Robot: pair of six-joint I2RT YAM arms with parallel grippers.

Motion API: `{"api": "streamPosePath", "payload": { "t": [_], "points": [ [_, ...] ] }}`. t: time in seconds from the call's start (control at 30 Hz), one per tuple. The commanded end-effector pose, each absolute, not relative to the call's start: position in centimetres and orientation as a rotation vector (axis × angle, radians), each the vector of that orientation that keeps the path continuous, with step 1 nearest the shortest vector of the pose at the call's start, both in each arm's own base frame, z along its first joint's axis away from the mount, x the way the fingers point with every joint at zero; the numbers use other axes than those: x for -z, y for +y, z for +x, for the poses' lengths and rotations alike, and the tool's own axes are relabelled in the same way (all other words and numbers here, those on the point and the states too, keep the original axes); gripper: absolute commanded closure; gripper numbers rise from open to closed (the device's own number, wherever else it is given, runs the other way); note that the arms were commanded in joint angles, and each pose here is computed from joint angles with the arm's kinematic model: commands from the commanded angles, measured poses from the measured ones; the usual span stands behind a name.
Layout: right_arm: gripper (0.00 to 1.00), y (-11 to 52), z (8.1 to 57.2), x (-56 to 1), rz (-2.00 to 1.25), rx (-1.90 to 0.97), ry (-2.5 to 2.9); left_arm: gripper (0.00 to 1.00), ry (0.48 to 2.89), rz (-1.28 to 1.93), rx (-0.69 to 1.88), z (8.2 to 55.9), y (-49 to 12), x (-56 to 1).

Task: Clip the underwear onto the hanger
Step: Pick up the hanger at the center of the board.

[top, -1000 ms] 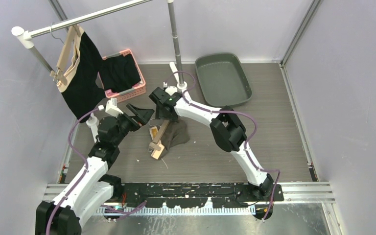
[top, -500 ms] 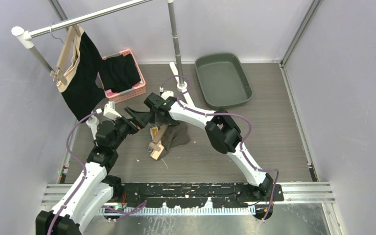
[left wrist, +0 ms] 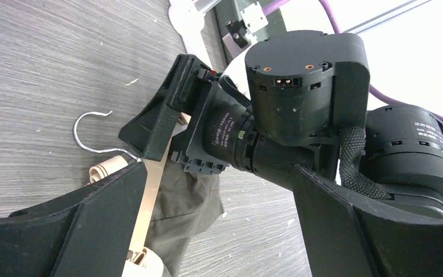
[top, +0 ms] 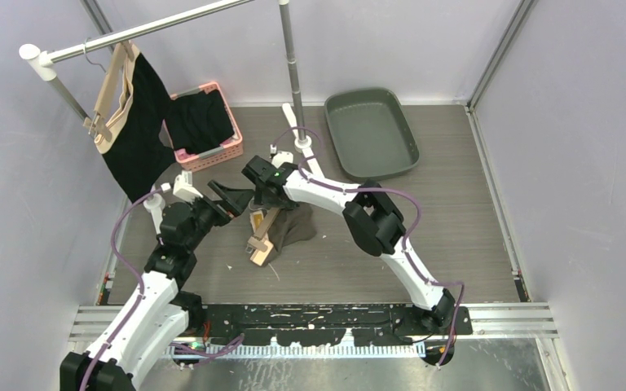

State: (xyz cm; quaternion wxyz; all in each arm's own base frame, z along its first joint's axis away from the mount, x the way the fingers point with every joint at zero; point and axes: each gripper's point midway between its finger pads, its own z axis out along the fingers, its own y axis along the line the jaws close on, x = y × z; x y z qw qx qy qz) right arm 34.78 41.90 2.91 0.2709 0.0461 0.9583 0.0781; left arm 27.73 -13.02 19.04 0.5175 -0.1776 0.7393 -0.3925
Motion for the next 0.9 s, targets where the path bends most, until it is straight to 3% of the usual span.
{"api": "streamPosePath", "payload": {
  "t": [0.0, 0.47, 0.87],
  "points": [
    [0.3, 41.6, 35.0, -4.5, 0.184, -0.232, 2.54, 0.02, 1.746, -0.414, 0.964, 27.6, -13.1, -19.7],
    [0.6, 41.6, 35.1, -5.0, 0.201, -0.276, 2.518, 0.02, 1.756, -0.422, 0.956, 27.3, -12.9, -18.7],
    [0.65, 41.7, 34.7, -14.0, 0.125, -0.616, 2.256, 0.02, 1.746, -0.43, 0.947, 28.1, -12.6, -18.4]
  ]
}}
